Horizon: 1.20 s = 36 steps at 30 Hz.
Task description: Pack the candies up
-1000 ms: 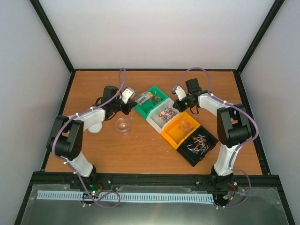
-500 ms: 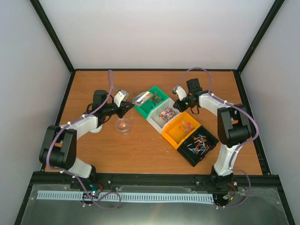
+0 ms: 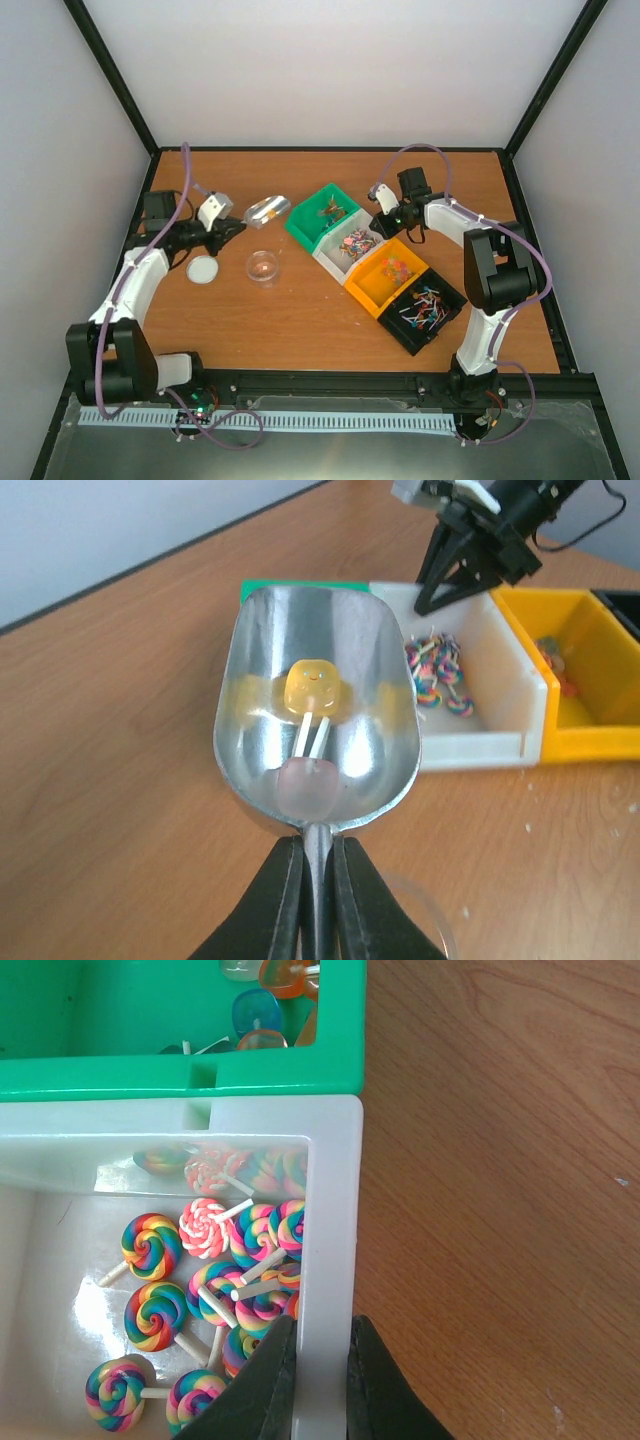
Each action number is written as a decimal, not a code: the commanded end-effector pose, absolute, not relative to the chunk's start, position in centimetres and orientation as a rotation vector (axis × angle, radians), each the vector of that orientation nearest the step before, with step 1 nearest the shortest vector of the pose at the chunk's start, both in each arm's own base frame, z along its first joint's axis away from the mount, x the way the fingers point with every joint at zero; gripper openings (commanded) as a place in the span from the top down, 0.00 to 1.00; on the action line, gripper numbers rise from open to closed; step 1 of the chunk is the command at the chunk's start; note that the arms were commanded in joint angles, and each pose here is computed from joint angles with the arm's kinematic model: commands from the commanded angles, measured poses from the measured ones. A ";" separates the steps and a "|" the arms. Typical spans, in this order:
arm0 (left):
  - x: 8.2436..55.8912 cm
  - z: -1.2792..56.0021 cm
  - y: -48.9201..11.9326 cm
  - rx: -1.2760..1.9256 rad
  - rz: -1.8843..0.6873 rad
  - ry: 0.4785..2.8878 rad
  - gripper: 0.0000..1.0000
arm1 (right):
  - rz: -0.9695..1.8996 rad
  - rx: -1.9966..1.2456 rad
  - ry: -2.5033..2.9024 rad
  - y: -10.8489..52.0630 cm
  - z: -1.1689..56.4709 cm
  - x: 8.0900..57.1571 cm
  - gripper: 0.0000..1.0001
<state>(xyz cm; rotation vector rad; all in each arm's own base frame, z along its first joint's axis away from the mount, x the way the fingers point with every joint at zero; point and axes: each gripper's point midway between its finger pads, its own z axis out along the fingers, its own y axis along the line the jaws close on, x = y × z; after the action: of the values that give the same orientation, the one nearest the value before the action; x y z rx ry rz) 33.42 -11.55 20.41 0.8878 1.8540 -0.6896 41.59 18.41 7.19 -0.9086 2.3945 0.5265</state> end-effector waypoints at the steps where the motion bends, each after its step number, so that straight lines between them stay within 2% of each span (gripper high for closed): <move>1: 28.8 20.6 -10.4 1.023 -0.692 1.861 0.99 | 0.523 -0.903 2.350 18.1 8.6 42.1 0.97; 14: 22.8 18.3 -7.2 1.176 -0.546 2.061 0.99 | 0.519 -0.910 2.333 18.1 9.2 42.0 0.97; 36: 24.1 16.6 -4.4 1.219 -0.406 2.266 0.99 | 0.536 -0.903 2.331 18.4 9.7 42.0 0.97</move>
<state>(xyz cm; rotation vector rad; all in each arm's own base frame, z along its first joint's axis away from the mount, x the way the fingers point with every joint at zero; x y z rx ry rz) 23.56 -4.77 15.75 1.1723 2.2763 -0.4600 41.54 18.31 7.22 -0.9064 2.3977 0.5270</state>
